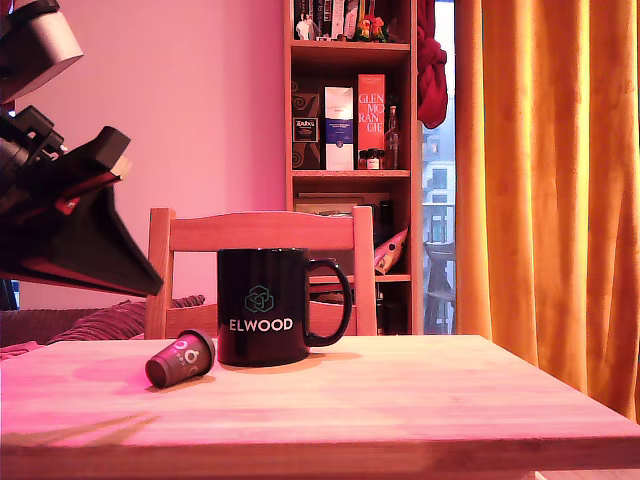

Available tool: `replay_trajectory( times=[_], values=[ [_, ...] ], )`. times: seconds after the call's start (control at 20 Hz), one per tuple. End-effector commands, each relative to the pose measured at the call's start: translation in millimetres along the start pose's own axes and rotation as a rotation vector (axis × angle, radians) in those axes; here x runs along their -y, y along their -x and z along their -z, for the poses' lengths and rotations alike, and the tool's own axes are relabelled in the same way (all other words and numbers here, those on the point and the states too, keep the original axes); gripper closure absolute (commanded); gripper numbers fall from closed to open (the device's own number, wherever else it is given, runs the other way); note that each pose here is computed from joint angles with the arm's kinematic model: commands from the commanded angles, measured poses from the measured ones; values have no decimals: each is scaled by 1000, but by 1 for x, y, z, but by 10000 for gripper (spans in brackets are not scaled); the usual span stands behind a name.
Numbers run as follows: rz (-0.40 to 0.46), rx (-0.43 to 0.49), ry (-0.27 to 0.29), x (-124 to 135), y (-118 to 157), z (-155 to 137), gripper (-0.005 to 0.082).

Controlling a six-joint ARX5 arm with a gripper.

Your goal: Pick up the coffee capsules on the table and drop them inside the coffee cup

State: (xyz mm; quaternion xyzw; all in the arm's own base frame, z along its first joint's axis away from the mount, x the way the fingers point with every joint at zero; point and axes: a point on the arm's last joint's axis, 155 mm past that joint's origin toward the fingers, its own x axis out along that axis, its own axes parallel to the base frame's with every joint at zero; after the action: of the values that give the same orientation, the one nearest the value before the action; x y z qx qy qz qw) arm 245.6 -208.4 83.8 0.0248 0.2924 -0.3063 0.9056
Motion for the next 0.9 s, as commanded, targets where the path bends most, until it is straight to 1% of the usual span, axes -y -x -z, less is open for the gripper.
replay_trajectory(
  times=[0.0,0.05,0.15,0.2,0.3,0.35,0.45,0.6,0.65,0.85],
  values=[
    [-5,-15,-64,-2,0,6,241],
    [-9,-29,-82,-3,-2,10,241],
    [-19,-44,-90,-7,-6,14,242],
    [-21,-35,-97,-9,-8,13,242],
    [-10,19,-107,-8,-12,8,245],
    [-6,48,-103,-9,-13,6,252],
    [-17,70,-101,-14,-13,8,252],
    [-36,98,-131,-23,-11,7,252],
    [-38,111,-127,-26,-11,6,252],
    [-15,136,-125,-30,-10,0,252]
  ],
)
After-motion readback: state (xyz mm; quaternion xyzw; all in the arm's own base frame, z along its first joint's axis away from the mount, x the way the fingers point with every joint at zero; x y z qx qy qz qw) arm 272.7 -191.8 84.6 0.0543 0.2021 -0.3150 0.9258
